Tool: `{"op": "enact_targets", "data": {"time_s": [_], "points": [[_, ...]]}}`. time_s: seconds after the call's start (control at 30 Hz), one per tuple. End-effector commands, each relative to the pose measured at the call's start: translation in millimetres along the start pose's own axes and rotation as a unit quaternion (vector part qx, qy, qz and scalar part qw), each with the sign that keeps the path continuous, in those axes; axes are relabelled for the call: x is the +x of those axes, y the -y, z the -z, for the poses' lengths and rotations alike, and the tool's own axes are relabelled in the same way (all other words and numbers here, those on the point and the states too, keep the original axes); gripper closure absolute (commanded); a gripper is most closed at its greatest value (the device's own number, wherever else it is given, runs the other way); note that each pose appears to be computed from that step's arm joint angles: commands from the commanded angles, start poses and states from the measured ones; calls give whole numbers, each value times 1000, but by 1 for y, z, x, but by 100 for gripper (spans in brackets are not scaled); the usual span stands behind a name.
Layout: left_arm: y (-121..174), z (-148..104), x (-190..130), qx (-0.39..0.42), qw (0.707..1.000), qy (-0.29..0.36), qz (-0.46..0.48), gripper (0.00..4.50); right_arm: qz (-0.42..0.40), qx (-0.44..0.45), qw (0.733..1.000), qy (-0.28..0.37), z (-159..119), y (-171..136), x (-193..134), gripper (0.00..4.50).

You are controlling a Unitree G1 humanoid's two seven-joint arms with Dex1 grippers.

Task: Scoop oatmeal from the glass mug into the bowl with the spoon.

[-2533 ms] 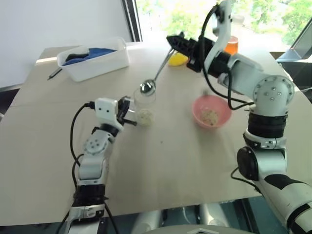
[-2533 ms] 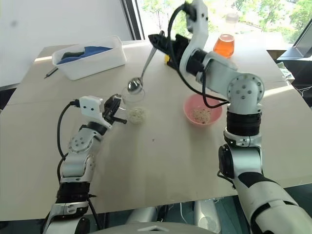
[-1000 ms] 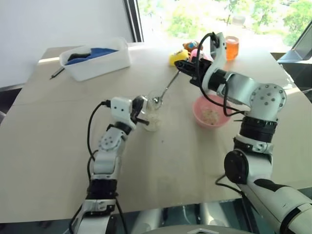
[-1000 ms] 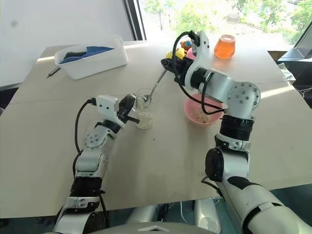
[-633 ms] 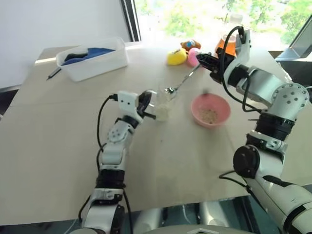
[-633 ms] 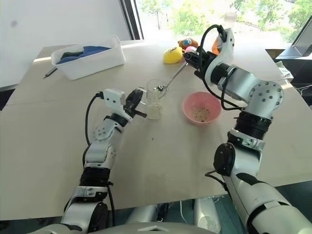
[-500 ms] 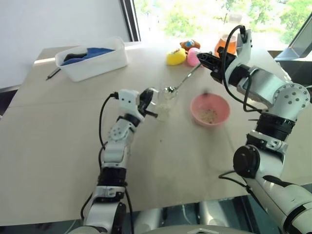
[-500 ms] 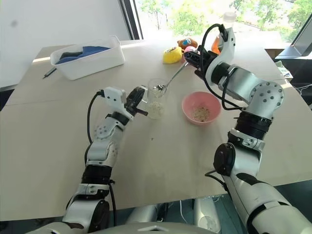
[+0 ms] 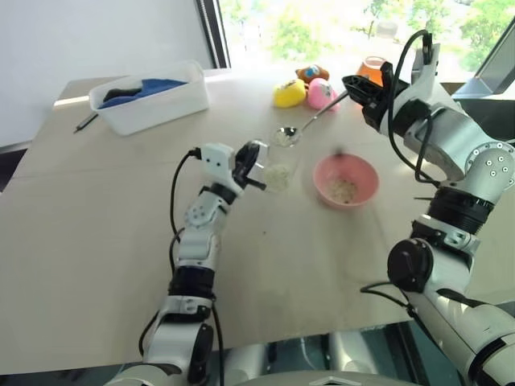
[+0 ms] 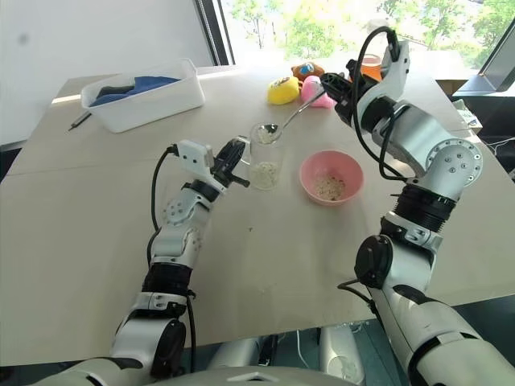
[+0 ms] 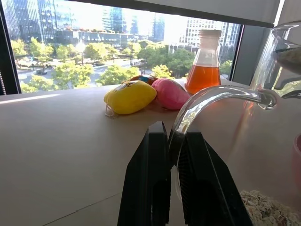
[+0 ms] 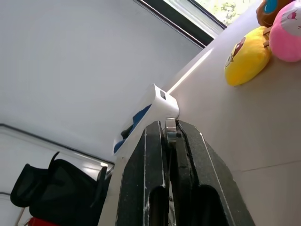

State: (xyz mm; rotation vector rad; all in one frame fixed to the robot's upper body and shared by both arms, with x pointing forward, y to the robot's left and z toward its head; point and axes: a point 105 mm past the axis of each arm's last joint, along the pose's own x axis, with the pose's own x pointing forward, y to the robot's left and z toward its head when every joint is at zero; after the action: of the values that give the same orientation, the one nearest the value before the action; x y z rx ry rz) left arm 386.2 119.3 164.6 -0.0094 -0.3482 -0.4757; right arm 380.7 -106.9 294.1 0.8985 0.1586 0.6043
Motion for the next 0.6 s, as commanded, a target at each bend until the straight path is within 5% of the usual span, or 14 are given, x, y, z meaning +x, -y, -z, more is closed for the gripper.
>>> {"op": "enact_targets", "data": {"time_s": [0.03,0.6], "points": [[-2,-19,6,16,999,37,7,419,-21,6,999,24,-12,-9,-7,450],[-4,-10,8,13,999,31,12,419,-27,8,998,63,-48,-5,-31,450]]}}
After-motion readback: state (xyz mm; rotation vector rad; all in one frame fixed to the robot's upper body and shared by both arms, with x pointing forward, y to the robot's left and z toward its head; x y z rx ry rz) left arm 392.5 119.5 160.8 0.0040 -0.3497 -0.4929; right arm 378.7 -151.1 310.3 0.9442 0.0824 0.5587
